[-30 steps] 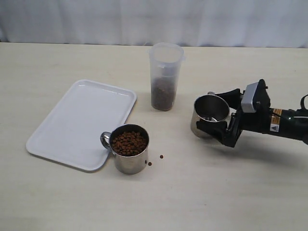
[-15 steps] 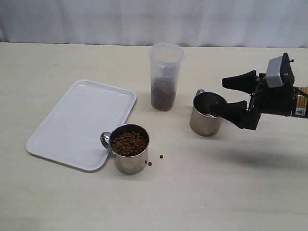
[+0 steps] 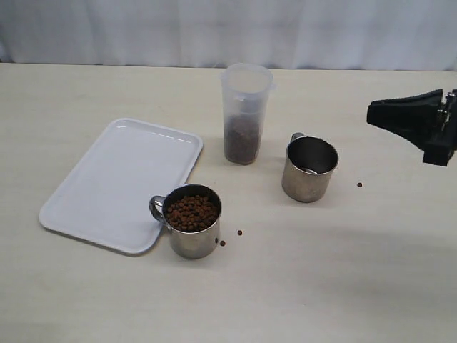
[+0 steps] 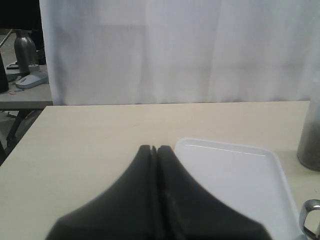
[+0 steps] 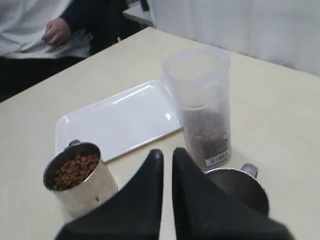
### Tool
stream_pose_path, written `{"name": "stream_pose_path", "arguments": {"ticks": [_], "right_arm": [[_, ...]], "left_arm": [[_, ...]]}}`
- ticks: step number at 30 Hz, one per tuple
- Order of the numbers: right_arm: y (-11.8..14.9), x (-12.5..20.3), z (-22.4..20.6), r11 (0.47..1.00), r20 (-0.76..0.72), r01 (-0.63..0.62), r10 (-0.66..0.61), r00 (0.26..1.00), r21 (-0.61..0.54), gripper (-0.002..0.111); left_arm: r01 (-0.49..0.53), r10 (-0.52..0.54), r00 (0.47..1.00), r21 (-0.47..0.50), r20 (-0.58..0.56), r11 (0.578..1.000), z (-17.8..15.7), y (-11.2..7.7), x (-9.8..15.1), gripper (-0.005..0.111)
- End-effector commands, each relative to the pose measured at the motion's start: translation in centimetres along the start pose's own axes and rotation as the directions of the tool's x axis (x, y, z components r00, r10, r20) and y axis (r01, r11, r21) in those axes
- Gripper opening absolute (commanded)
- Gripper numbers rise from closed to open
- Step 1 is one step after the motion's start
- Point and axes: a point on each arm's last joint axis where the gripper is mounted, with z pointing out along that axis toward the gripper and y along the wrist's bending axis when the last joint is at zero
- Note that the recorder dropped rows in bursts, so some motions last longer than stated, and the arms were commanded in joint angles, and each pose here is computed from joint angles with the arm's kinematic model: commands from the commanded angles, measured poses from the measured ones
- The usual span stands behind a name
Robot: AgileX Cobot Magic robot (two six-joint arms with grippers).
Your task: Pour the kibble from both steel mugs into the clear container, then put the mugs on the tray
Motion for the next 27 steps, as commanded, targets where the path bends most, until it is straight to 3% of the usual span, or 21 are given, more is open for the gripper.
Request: {"name": "stream_pose_path", "arguments": {"ticks": [1, 4, 7, 13, 17, 19, 23, 27], "right_arm": [[2.7, 2.2, -1.7, 0.964, 0.092, -0.037, 0.013, 0.996, 0.263, 0.005], [4.4, 3.7, -3.3, 0.885, 0.207, -0.059, -0.042, 0.977, 0.461, 0.005], [6.4, 5.2, -4.7, 0.806, 0.263, -0.064, -0.116, 0.958, 0.588, 0.005], [9.3, 6.3, -6.1, 0.751, 0.282, -0.021, -0.222, 0.934, 0.660, 0.005], [9.7, 7.1, -6.8, 0.702, 0.219, -0.045, -0.160, 0.963, 0.711, 0.005], [10.2, 7.0, -6.9, 0.703, 0.205, -0.022, -0.178, 0.962, 0.711, 0.005], [11.7, 7.2, -6.6, 0.758, 0.165, 0.044, -0.198, 0.966, 0.651, 0.005], [12.1, 7.6, -6.9, 0.740, 0.159, 0.016, -0.165, 0.973, 0.672, 0.005]], "left_arm": [[0.012, -0.012, 1.000, 0.003, 0.008, 1.000, 0.0, 0.0, 0.0, 0.000], [0.012, -0.012, 1.000, 0.003, 0.008, 1.000, 0.0, 0.0, 0.0, 0.000], [0.012, -0.012, 1.000, 0.003, 0.008, 1.000, 0.0, 0.0, 0.0, 0.000], [0.012, -0.012, 1.000, 0.003, 0.008, 1.000, 0.0, 0.0, 0.0, 0.000], [0.012, -0.012, 1.000, 0.003, 0.004, 1.000, 0.0, 0.0, 0.0, 0.000], [0.012, -0.012, 1.000, 0.003, 0.004, 1.000, 0.0, 0.0, 0.0, 0.000], [0.012, -0.012, 1.000, 0.003, 0.004, 1.000, 0.0, 0.0, 0.0, 0.000], [0.012, -0.012, 1.000, 0.003, 0.004, 1.000, 0.0, 0.0, 0.0, 0.000]]}}
